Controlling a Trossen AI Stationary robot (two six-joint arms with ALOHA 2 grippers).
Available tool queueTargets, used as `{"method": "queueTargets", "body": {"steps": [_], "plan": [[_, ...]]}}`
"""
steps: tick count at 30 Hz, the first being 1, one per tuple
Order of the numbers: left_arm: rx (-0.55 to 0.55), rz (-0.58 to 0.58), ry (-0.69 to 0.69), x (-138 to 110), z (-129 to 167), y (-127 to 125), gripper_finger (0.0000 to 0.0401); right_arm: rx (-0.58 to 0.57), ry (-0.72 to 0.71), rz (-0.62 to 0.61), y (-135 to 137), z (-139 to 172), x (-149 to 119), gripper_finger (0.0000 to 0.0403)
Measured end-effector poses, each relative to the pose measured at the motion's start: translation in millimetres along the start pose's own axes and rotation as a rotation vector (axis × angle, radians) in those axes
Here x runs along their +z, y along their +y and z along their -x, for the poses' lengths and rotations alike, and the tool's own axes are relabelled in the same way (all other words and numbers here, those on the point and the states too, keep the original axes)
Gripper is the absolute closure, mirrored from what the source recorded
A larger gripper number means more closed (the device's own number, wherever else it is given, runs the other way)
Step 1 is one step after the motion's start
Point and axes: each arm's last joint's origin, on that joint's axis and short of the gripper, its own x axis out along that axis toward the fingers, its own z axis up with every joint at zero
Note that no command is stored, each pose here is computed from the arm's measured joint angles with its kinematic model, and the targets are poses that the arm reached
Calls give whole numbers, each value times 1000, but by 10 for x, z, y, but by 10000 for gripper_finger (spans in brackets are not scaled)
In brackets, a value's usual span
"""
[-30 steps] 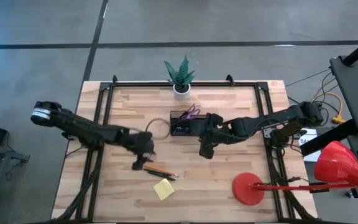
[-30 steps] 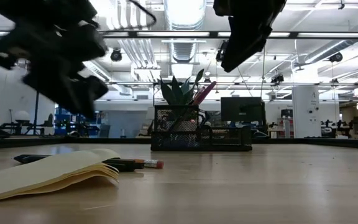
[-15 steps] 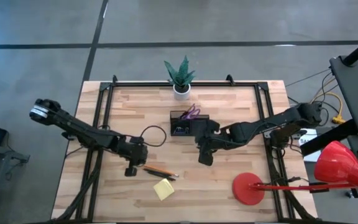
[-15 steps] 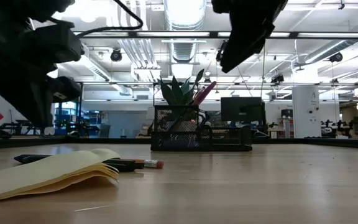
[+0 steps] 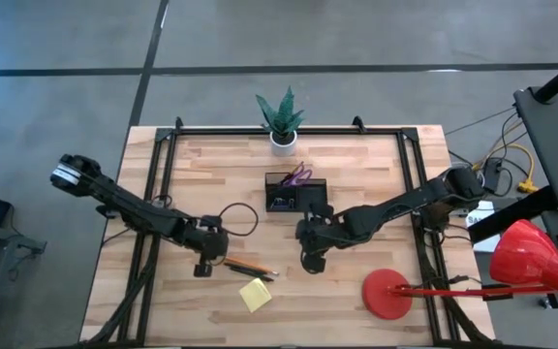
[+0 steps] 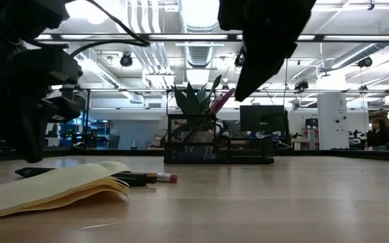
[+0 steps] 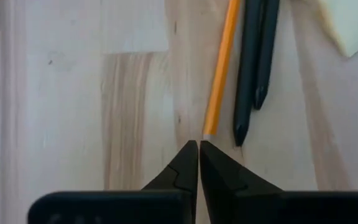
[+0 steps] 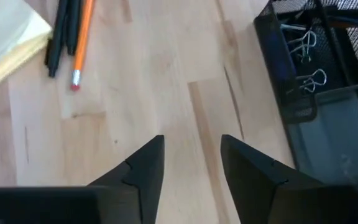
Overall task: Pick and place office supplies into organizer
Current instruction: Put the orange pencil into the black organizer
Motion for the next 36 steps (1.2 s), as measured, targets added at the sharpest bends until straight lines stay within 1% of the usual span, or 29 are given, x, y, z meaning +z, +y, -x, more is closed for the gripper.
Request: {"method": "queueTargets", "body": {"steps": [3, 9, 16, 22, 29, 36], "plan": [[-11, 1, -23, 13, -4, -9, 401, -9, -4, -14, -8, -3, 2, 252], [-56, 3, -5, -4, -39, -59, 401, -9, -7, -20, -7, -3, 3, 254], [-52, 4, -18, 1, -77, -79, 401, -8, -10, -23, -6, -4, 5, 255], [-65, 34, -47, 21, -15, -86, 401, -8, -11, -24, -7, -5, 6, 249], [-60, 202, -24, 2, -28, -79, 401, -7, -12, -24, -7, -5, 8, 246], [-39, 355, -30, 5, -40, -69, 401, -7, -30, -29, -4, 0, 22, 247]]}}
